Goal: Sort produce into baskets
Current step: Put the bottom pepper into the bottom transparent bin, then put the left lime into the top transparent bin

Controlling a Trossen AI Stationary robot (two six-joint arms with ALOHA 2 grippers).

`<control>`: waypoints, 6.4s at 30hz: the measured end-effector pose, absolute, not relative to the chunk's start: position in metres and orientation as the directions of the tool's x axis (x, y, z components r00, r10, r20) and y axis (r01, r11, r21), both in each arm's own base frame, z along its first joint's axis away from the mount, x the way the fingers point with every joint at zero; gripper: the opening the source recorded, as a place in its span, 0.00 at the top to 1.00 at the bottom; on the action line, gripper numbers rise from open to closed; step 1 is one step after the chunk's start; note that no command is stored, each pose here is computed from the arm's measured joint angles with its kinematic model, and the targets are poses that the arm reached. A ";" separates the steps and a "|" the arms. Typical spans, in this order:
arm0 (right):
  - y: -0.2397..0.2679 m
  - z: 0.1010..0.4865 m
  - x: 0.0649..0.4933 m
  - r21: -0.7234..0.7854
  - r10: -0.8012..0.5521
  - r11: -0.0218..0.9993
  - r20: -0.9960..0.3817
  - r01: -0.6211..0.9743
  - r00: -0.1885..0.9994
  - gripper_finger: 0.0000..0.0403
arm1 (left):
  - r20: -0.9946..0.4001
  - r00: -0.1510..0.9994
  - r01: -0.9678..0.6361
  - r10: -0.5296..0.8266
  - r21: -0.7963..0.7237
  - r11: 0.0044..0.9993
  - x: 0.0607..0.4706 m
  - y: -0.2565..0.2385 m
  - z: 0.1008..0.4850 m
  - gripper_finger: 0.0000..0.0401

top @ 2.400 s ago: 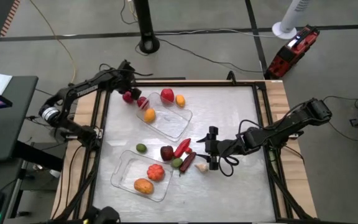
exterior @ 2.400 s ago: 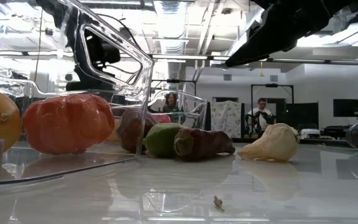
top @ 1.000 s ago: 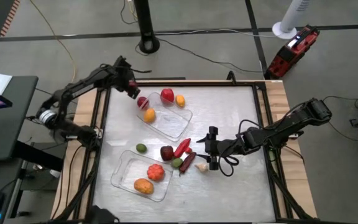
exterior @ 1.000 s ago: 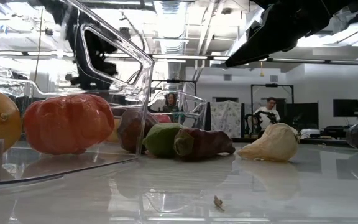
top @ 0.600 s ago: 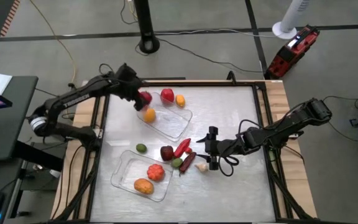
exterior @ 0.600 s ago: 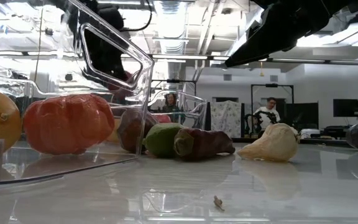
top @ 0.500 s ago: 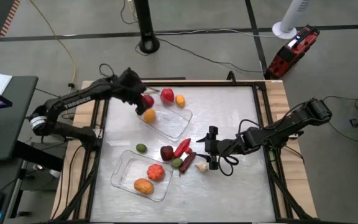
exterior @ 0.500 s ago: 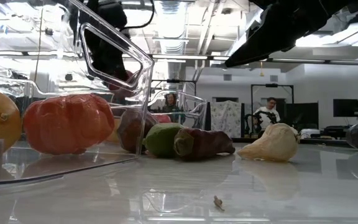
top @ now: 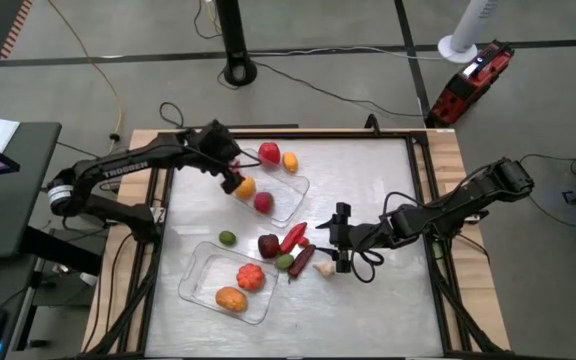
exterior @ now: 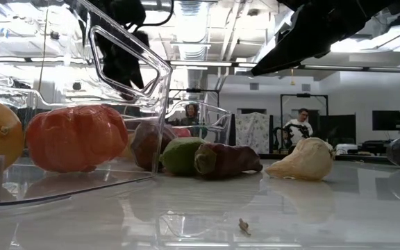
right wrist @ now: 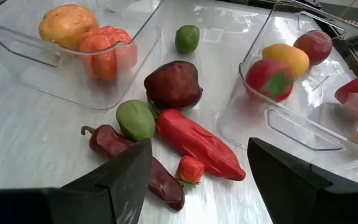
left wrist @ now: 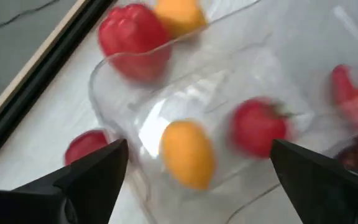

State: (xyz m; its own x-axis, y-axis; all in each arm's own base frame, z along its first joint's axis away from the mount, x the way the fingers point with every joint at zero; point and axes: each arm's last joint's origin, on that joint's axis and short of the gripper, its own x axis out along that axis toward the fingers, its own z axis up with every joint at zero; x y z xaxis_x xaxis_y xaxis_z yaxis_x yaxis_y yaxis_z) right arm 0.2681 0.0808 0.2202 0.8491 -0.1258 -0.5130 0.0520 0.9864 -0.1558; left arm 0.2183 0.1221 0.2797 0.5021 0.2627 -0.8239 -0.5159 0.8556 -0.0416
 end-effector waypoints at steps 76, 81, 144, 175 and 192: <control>0.097 0.200 0.333 -0.252 -0.048 0.939 -0.770 -0.233 0.636 0.51 | -0.735 0.623 -0.282 0.269 0.110 0.953 0.184 0.005 0.290 0.35; 0.111 0.234 0.338 -0.239 0.004 0.941 -0.698 -0.238 0.716 0.53 | -0.641 0.702 -0.242 0.311 0.196 0.950 0.185 -0.006 0.295 0.35; 0.109 0.208 0.321 -0.167 -0.021 0.980 -0.620 -0.106 0.784 0.25 | -0.992 0.116 -0.544 -0.039 -0.097 0.833 0.250 -0.003 0.169 0.19; 0.104 0.231 0.301 -0.167 -0.063 0.984 -0.632 -0.057 0.773 0.25 | -0.967 0.254 -0.403 -0.001 -0.107 0.909 0.256 -0.012 0.226 0.51; 0.073 0.220 0.268 -0.213 -0.194 0.973 -0.547 0.089 0.814 0.27 | -0.791 0.518 -0.404 0.325 0.109 0.908 0.267 0.027 0.268 0.47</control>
State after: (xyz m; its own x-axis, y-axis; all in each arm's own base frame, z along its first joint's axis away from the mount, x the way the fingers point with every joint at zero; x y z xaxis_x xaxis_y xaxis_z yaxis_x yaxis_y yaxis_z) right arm 0.2685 0.0733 0.2197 0.8142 -0.1941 -0.5471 0.0891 0.9730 -0.2127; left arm 0.2669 0.0267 0.2683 0.5179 0.3252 -0.7912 -0.4035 0.9084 0.1093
